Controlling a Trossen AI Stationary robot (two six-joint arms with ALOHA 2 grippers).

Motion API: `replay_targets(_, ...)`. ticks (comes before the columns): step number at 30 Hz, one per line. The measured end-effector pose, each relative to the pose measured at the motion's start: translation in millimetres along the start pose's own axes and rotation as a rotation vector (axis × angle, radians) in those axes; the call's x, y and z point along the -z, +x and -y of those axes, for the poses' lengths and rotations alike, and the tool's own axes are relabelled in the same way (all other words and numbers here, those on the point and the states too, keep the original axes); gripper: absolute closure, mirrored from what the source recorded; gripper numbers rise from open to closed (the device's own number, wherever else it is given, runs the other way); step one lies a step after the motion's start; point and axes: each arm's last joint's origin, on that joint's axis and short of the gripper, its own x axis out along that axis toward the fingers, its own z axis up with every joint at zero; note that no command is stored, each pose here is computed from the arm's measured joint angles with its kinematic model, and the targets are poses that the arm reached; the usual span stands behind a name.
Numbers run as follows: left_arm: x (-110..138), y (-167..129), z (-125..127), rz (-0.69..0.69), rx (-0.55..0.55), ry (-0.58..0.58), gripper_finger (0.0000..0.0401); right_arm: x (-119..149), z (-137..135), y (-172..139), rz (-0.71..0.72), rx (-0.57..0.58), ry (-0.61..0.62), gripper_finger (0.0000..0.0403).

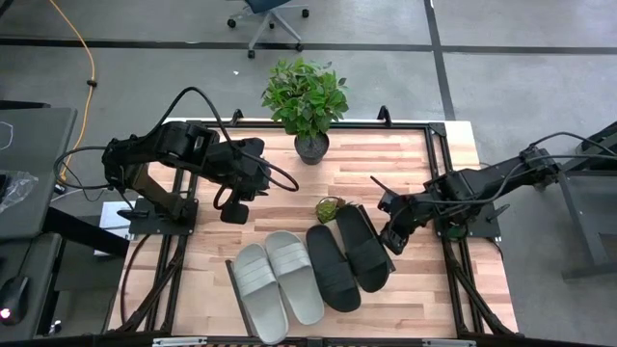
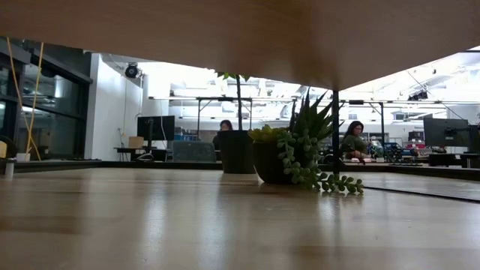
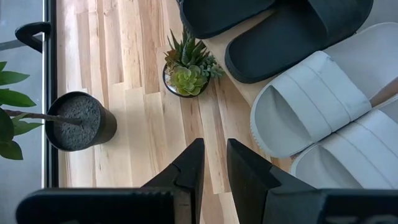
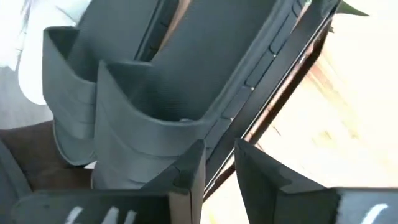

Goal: Pick and place slides into the shelf
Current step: Put the black slipper on the shelf, then return to Home Position

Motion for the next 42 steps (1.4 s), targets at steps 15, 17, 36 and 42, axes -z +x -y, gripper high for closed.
replay_targets(15, 0, 0, 0, 0.0, 0.0, -0.004, 0.0343, -3, -4, 7, 0.011, 0.001, -0.012, 0.0325)
replay_targets(17, 0, 0, 0, 0.0, 0.0, -0.005, 0.0343, -4, -4, 8, 0.02, -0.008, -0.021, 0.0325)
replay_targets(36, 9, -11, -2, -0.013, -0.045, 0.014, 0.0343, -18, -11, -8, 0.138, -0.012, -0.093, 0.0325)
replay_targets(42, 24, -48, -6, 0.131, -0.076, -0.014, 0.0343, -33, -24, -55, 0.29, -0.107, -0.209, 0.0325)
